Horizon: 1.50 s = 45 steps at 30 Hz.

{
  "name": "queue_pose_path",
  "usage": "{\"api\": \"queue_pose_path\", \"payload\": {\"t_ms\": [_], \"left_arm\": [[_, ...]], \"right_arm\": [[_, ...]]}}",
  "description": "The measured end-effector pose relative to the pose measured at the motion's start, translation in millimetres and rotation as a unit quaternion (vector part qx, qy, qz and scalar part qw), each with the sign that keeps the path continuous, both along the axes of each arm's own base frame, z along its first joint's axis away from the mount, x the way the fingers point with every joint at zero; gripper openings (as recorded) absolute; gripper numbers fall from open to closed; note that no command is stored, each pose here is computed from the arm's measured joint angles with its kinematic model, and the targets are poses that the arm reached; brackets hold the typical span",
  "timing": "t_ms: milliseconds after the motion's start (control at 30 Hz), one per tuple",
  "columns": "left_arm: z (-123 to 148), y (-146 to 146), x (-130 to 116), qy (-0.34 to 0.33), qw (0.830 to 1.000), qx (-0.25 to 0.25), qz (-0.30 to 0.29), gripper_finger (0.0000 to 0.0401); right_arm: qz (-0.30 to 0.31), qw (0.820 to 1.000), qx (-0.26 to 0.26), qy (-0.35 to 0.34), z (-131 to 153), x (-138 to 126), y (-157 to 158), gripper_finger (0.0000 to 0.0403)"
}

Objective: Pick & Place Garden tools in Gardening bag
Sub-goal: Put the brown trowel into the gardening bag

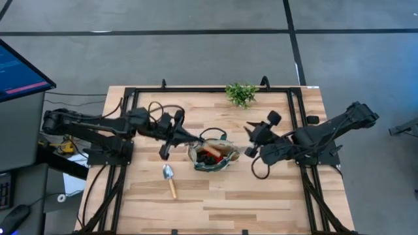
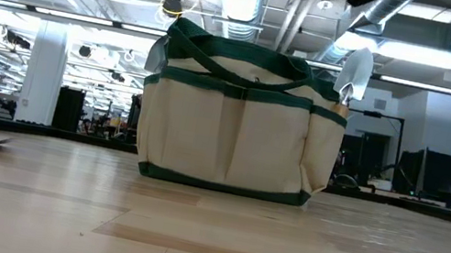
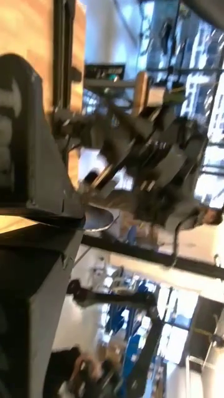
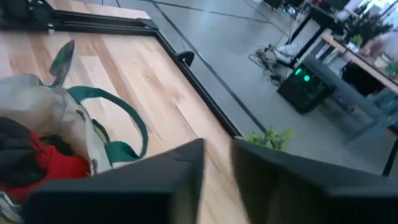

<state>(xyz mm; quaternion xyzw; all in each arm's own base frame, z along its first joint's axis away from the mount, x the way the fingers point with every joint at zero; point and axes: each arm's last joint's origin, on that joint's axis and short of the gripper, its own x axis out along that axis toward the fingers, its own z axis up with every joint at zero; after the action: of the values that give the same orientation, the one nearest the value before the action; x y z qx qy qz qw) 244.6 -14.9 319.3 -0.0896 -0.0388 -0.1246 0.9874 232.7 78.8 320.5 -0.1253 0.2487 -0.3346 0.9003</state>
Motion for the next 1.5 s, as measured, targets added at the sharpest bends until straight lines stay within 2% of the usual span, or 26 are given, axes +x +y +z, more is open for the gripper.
{"api": "queue_pose_path", "payload": {"t_ms": [67, 133, 267, 500, 733, 933, 1133, 1233, 1500], "left_arm": [[-2.4, -9.5, 0.7, 0.008, 1.0, -0.001, -0.01, 0.0001], [-5.8, -18.8, 2.4, 0.018, 1.0, -0.001, -0.013, 0.0001], [-13.7, -34.1, 7.0, 0.036, 0.999, -0.001, 0.0, 0.0001], [-41.6, -54.7, 23.9, 0.097, 0.995, -0.013, 0.02, 0.0001], [-63.2, -61.5, 37.3, 0.134, 0.99, -0.029, 0.043, 0.0001], [-75.1, -60.6, 43.7, 0.149, 0.983, -0.022, 0.106, 0.0001], [-79.1, -58.2, 45.2, 0.152, 0.976, -0.003, 0.154, 0.0001], [-76.1, -57.4, 43.4, 0.147, 0.976, 0.011, 0.158, 0.0001], [-61.4, -54.7, 34.1, 0.13, 0.979, 0.005, 0.158, 0.0001]], "right_arm": [[-0.006, 1.0, 0.008, -0.003, 1.6, -5.2, -2.4, 0.003], [-0.011, 1.0, 0.013, -0.006, 2.5, -7.9, -3.6, 0.001], [-0.015, 1.0, 0.017, -0.008, 0.6, -6.6, -3.0, 0.0018], [-0.019, 1.0, 0.004, 0.018, -8.9, -0.9, -0.5, 0.0004], [-0.019, 1.0, 0.005, 0.023, -10.0, -2.2, -0.5, 0.0003], [-0.022, 0.999, 0.007, 0.022, -10.4, -2.8, -0.8, 0.0002], [-0.022, 0.999, 0.007, 0.022, -10.4, -2.9, -0.9, 0.0001], [-0.021, 0.999, 0.009, 0.023, -10.6, -2.9, -0.8, 0.0001], [-0.018, 0.999, 0.012, 0.026, -10.9, -2.9, -0.7, 0.0001]]}}
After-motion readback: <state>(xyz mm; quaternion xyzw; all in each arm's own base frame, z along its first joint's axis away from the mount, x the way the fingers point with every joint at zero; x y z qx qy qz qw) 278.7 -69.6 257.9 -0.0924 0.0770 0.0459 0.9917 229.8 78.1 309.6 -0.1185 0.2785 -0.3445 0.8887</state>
